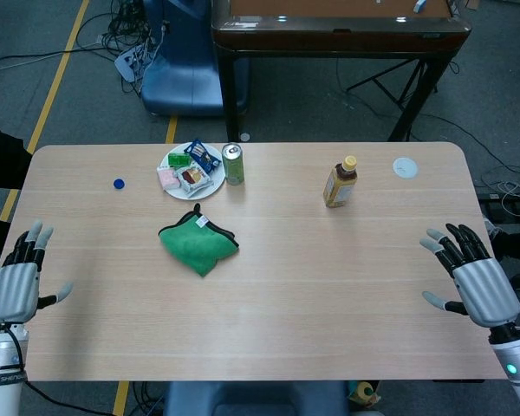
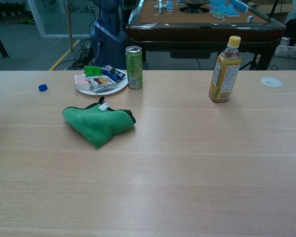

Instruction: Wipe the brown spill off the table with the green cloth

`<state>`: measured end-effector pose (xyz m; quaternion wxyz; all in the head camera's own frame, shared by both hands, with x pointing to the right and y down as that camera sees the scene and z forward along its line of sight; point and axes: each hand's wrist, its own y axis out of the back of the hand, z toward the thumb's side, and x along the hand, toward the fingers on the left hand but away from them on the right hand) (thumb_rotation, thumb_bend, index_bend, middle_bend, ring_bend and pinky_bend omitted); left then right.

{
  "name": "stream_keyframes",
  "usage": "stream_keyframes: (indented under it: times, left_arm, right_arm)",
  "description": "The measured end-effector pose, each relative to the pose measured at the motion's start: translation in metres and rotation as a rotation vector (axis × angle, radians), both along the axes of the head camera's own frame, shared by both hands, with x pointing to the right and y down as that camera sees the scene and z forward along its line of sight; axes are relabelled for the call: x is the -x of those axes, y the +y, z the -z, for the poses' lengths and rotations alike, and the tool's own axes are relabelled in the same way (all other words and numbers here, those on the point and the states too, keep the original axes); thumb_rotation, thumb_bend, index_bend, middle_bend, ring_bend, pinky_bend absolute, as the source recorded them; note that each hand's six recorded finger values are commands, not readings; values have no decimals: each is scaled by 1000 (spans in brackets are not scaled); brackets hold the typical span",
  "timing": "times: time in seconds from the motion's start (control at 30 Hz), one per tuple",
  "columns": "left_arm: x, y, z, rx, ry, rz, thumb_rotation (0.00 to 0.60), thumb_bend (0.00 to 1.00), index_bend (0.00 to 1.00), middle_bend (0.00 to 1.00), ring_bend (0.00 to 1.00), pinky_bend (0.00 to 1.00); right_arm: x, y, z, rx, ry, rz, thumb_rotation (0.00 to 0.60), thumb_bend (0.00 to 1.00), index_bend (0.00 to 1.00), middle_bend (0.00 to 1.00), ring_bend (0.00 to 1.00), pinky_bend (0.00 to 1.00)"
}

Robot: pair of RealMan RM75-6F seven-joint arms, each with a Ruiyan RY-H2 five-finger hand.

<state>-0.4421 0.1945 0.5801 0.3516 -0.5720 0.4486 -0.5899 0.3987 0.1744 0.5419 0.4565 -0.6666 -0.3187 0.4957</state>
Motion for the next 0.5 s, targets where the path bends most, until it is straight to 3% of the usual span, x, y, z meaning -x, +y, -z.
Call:
stream_keyframes:
  times: [0.23,0.5]
  left_arm:
    - [13,30,19,-7,-42,27,600,152,0,0,0,198]
    - [15,43,22,18,-56,31,600,152,0,0,0,198]
  right_arm:
    - [4,4,-6,19,-12,22,600,182,207,175,65,20]
    - [2,5,-8,22,-4,5,600,182,207,175,65,20]
